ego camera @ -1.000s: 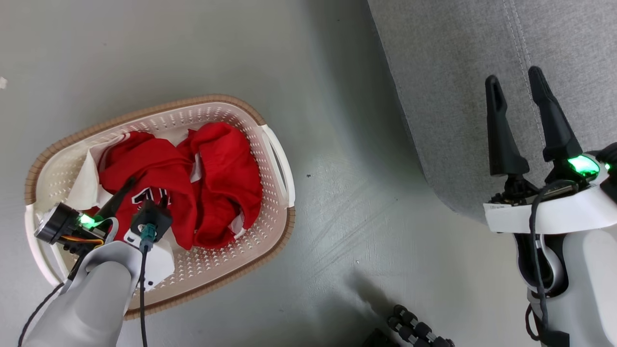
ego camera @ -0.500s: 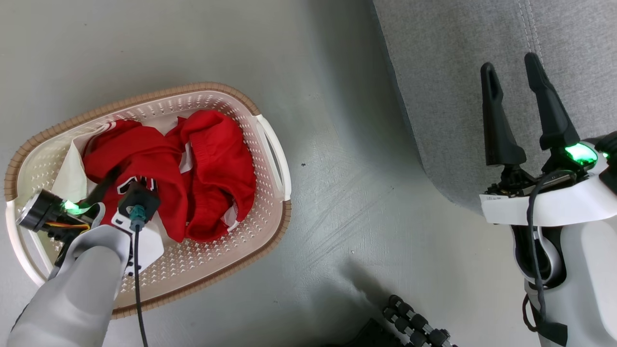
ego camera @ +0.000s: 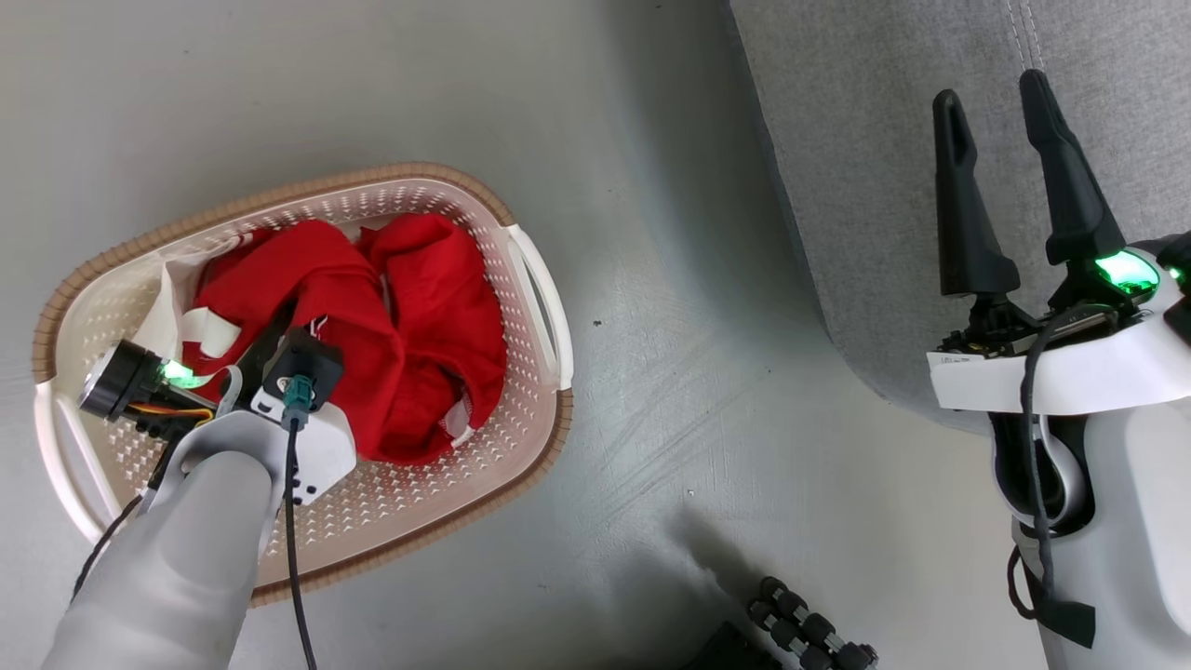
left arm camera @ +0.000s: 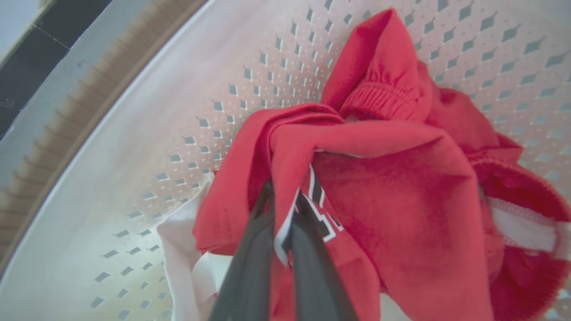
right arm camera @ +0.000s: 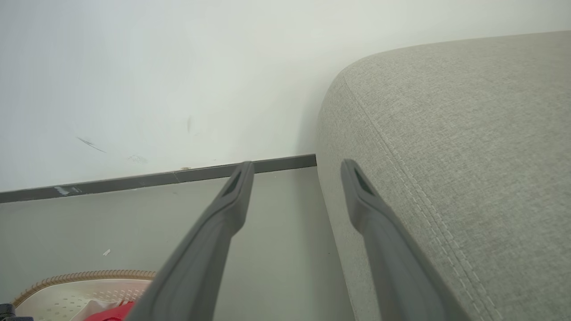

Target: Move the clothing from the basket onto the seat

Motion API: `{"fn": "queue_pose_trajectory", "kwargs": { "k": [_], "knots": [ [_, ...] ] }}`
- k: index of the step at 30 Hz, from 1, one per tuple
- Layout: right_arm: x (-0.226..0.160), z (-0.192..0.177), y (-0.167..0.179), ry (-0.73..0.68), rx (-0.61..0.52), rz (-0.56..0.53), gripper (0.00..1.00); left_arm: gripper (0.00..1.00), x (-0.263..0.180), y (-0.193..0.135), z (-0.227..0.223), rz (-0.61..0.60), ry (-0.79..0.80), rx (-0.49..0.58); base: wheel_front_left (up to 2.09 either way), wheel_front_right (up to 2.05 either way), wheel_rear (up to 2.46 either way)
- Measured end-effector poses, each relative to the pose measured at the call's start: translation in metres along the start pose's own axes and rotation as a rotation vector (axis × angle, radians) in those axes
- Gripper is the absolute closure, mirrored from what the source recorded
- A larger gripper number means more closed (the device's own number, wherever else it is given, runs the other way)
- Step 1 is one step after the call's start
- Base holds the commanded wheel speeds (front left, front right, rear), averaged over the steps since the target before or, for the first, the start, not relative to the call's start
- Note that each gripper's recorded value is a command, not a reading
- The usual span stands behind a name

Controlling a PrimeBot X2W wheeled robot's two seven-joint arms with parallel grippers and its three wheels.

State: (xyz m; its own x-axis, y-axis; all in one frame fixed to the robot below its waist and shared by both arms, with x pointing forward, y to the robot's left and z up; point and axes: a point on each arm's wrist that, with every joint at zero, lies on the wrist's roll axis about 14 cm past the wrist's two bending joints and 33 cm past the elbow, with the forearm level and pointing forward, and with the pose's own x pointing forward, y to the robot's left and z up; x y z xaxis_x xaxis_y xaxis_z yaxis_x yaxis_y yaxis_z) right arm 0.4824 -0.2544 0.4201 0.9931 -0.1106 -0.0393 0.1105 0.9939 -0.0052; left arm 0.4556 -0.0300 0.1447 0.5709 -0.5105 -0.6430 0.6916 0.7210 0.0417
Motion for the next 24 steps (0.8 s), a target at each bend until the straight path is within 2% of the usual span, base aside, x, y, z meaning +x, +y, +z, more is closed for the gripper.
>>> {"fn": "queue_pose_trajectory", "kwargs": {
  "k": [10, 16, 19, 24],
  "knots": [
    [0.01, 0.008, 0.019, -0.029, 0.002, 0.058, 0.0, 1.0, -0.007, 0.023, 0.04, 0.084, -0.104, -0.082, 0.0, 0.0, 0.0],
    [0.015, 0.014, 0.036, -0.051, 0.023, 0.104, 0.0, 1.0, -0.018, 0.048, 0.089, 0.157, -0.241, -0.106, 0.0, 0.0, 0.0],
    [0.023, 0.028, 0.049, -0.093, 0.03, 0.139, 0.0, 1.0, -0.032, 0.067, 0.122, 0.217, -0.337, -0.126, 0.0, 0.0, 0.0],
    [0.024, 0.035, 0.067, -0.109, 0.03, 0.19, 0.0, 1.0, -0.065, 0.094, 0.144, 0.311, -0.424, -0.17, 0.0, 0.0, 0.0]
  ]
}}
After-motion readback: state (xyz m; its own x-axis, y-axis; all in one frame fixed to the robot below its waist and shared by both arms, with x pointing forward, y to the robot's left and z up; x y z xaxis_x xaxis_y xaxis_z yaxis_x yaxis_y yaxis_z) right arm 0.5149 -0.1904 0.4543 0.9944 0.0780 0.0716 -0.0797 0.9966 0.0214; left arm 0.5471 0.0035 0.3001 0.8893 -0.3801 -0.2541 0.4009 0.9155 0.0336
